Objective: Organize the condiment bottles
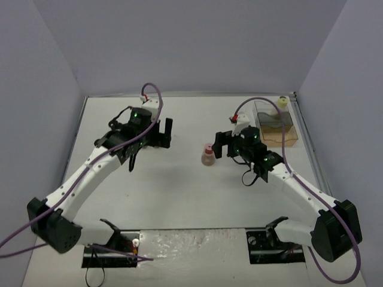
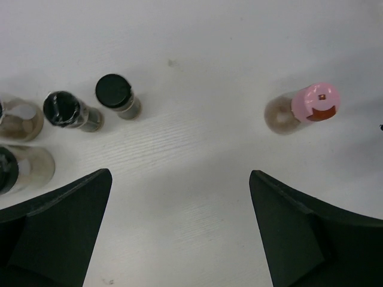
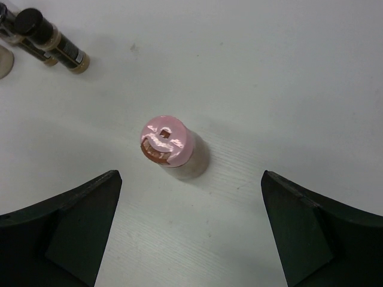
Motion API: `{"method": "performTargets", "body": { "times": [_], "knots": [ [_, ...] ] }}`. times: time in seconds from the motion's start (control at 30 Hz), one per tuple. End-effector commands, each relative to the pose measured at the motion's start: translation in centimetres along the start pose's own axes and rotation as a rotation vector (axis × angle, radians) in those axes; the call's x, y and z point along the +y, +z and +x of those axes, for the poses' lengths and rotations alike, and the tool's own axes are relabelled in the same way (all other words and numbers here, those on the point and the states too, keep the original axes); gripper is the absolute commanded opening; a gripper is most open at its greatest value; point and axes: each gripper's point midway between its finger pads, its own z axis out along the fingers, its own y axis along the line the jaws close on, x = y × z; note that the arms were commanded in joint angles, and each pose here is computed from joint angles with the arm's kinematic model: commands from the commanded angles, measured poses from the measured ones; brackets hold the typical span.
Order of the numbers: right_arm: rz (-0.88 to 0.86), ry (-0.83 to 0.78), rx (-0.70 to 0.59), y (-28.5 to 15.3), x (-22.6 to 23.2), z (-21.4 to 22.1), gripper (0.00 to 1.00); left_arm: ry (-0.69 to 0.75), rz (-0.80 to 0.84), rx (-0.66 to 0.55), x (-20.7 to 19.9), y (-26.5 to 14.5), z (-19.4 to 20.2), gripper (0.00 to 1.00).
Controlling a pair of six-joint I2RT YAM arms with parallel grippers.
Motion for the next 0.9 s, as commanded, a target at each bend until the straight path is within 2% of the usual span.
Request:
{"method": "performTargets", "body": {
  "times": [0.0,0.2,0.3,0.43,0.57,0.8,0.87],
  "knots": [
    [-0.009,-0.095,-0.051,2.3,3.0,-2.6,1.0,-0.02,-0.039,-0.099,2.1,-3.4,-0.3,0.97],
    [0.062,-0.125,0.013,5.7,4.1,-0.5,0.99,0.0,-0.163,-0.212,5.9,-7.0,0.0,0.97],
    [0.115,-0.1,0.005,6.9,3.5,-0.2,0.95,-0.005,-0.212,-0.25,7.1,-7.8,0.1,0.97],
    [0.143,-0.077,0.007,8.1,3.1,0.6,0.89,-0.018,-0.228,-0.246,7.9,-7.7,0.3,0.97],
    [0.151,-0.074,0.026,8.9,3.0,1.3,0.79,-0.032,-0.211,-0.218,8.1,-7.0,0.8,0.97],
    [0.151,-0.07,0.029,9.0,3.0,1.6,0.45,-0.094,-0.173,-0.222,8.6,-6.6,0.7,0.97],
    [0.168,-0.069,0.008,8.5,2.7,0.7,0.32,-0.105,-0.161,-0.224,8.6,-6.6,0.7,0.97]
  ]
}}
